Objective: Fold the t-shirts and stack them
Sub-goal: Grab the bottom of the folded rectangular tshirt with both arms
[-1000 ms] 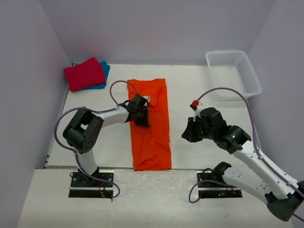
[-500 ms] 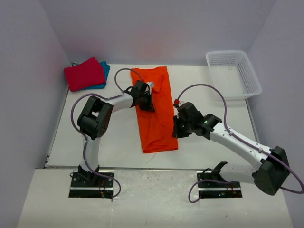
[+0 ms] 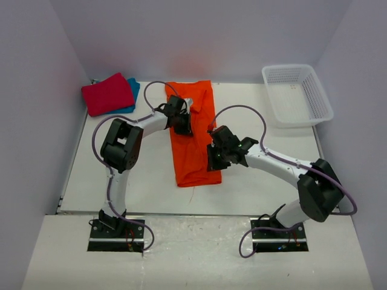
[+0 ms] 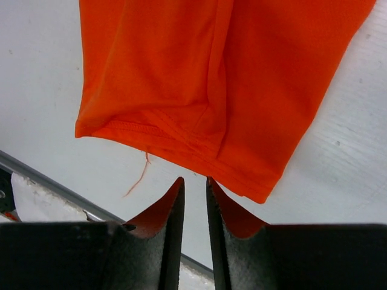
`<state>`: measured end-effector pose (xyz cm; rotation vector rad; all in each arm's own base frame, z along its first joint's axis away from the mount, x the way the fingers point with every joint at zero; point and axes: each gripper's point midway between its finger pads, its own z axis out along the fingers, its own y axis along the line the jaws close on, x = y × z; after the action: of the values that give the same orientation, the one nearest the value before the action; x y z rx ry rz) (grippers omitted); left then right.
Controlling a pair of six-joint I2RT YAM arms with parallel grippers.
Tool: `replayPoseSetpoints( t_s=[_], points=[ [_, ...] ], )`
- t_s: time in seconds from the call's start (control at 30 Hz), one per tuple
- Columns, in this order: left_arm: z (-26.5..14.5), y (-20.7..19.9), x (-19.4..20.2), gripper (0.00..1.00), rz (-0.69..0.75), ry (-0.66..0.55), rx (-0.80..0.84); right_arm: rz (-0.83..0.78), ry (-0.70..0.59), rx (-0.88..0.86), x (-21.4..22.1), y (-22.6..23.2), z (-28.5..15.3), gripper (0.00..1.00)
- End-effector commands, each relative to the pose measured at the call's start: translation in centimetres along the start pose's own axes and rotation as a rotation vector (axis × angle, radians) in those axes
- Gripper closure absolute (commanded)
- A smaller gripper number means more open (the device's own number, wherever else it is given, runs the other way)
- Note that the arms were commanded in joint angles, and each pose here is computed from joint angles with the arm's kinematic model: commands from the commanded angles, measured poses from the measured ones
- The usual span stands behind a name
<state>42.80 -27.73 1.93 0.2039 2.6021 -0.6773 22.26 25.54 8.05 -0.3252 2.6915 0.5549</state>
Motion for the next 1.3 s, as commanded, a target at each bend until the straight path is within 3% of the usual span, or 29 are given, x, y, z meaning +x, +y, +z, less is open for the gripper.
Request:
replayPoseSetpoints(
  t_s=[0.0,0.27,1.0,1.1,1.27],
  points=[
    [-0.4,1.6,0.2,1.0,0.022,0.034,-0.042,-0.036,-0.035,-0.084,-2.2,2.5,0.5,0.76],
    [-0.9,1.3,0.0,1.0,0.025,0.023,-0.022,-0.053,0.038,-0.1,-1.8,3.7,3.2,0.67],
    [-0.9,1.5,0.6,1.0,-0.003,0.031,0.02,-0.019,0.126,-0.025,0.7,1.8,7.5,0.71],
    [-1.0,1.9,0.6,1.0,-0.011,0.032,0.026,-0.019,0.133,-0.003,1.0,1.4,7.8,0.75],
    [-0.8,1.8,0.6,1.0,-0.011,0.032,0.037,-0.017,0.131,0.002,1.0,1.4,7.8,0.94]
  ],
)
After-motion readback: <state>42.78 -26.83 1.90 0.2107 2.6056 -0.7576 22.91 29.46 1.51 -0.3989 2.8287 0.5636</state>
